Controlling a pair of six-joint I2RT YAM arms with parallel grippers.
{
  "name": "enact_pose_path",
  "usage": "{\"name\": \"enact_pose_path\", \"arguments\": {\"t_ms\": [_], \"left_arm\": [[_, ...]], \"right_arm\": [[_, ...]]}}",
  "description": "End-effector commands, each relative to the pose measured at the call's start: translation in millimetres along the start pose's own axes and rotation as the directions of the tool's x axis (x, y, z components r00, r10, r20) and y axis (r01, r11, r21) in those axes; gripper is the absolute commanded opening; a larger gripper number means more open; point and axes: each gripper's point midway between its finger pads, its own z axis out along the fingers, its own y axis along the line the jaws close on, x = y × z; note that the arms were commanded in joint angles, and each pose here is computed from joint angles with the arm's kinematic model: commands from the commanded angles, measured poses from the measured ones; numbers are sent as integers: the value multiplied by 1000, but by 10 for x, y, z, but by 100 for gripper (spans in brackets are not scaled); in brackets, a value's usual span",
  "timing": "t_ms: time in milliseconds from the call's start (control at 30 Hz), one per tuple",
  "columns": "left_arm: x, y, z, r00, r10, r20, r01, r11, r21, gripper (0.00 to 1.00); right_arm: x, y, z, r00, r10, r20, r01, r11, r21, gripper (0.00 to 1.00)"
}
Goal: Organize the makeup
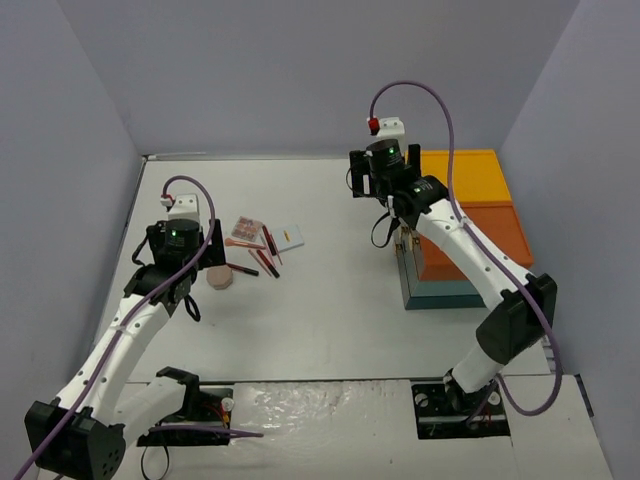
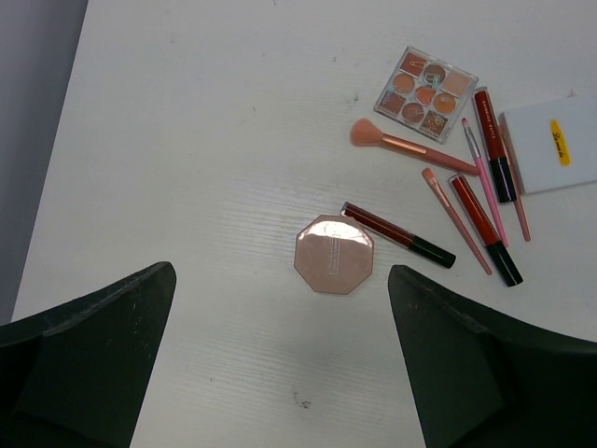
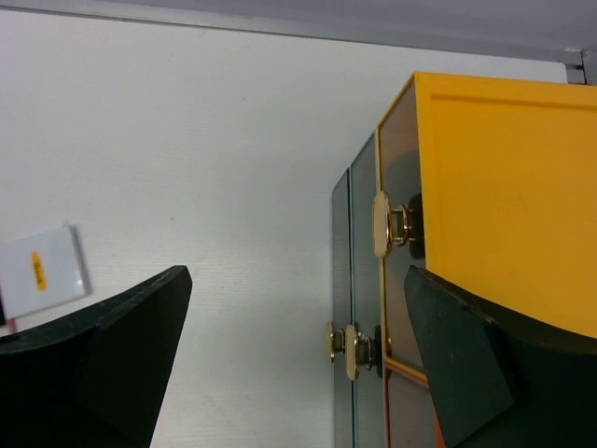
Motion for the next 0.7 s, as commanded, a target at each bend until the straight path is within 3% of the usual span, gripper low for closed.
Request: {"name": "enact_pose_path", "arguments": {"t_ms": [0,233,367,667], "left_arm": [[-405,-39,-119,996,-48,80,46,999,26,97],[-758,-1,-375,992,-58,114,56,998,18,97],[-863,-1,-441,991,-57,120,55,998,17,97],[-951,-33,-472,992,-52,117,50,999,22,97]], "right_arm": [[-218,91,-649,998,13,65,-4,992,-123,95],[432,218,-978,994,-49,-99,30,982,-186,97],[772,185,-1048,984,-63,-169,38,988,-149,99],[935,-75,-1073,982,-38,-184,38,999,-1,100]]}}
